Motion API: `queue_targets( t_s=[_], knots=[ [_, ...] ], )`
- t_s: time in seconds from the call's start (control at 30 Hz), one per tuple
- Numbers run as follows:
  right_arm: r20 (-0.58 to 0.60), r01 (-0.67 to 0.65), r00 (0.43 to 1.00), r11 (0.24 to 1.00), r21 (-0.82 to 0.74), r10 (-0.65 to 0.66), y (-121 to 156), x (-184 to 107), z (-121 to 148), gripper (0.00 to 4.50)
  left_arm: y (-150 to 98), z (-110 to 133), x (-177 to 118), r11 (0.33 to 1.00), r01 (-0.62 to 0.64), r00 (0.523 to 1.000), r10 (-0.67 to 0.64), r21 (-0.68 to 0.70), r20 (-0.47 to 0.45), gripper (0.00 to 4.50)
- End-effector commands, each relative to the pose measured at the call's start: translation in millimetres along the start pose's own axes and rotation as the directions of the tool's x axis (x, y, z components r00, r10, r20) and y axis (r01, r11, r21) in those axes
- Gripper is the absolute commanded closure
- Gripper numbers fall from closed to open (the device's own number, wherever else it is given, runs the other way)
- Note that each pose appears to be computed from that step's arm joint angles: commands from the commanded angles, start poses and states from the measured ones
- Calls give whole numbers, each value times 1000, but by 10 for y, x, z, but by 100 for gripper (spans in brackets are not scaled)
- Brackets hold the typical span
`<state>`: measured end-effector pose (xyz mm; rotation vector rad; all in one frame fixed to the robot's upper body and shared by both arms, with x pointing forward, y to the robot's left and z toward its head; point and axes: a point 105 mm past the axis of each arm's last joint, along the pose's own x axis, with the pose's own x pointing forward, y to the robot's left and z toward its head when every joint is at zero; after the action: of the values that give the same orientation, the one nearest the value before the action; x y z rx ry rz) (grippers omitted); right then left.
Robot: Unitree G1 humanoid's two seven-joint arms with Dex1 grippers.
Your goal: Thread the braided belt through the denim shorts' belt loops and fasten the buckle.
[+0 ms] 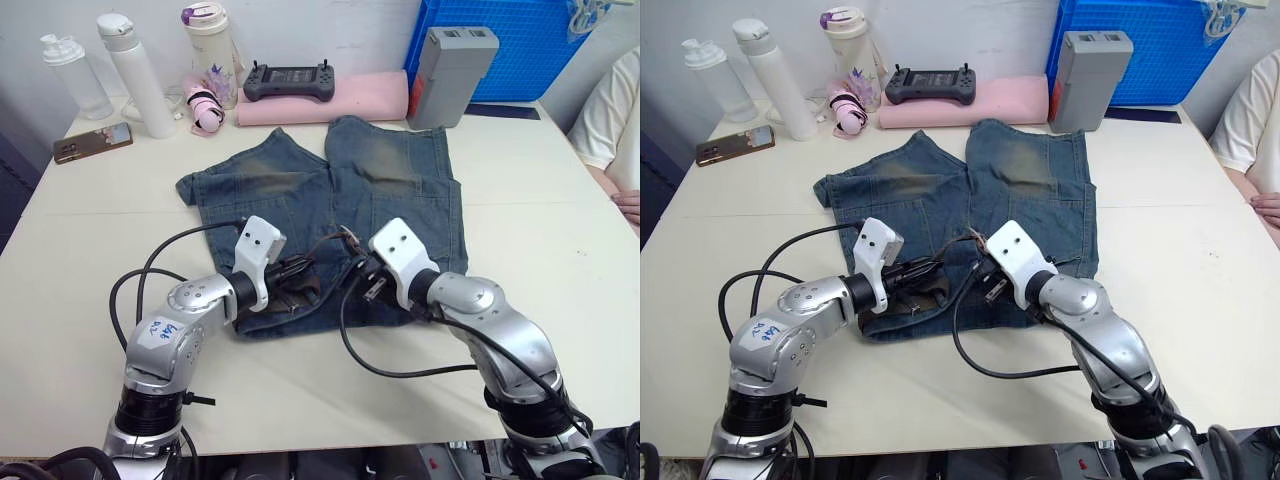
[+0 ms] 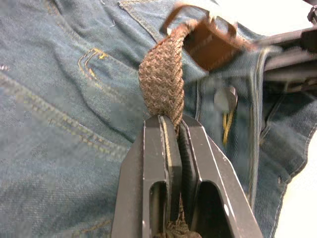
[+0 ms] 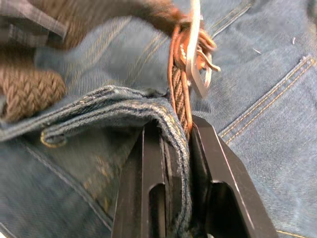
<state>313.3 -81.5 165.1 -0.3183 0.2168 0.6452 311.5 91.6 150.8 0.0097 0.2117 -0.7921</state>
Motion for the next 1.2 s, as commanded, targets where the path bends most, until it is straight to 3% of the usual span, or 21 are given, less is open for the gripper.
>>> queue_targets(
  t_s=[0.03,0.5,1.2],
  knots=[
    [90,-16,996,1000,14,15,-38,-90,210,448,-5,36,-42,999,10,999,-9,-41,31,450],
    [60,19,998,1000,19,-20,-116,-69,154,448,-217,116,-72,996,85,995,-85,4,57,450],
    [98,-59,993,997,-49,63,51,-99,263,448,-110,45,-71,999,49,998,-49,-8,27,450]
  ],
)
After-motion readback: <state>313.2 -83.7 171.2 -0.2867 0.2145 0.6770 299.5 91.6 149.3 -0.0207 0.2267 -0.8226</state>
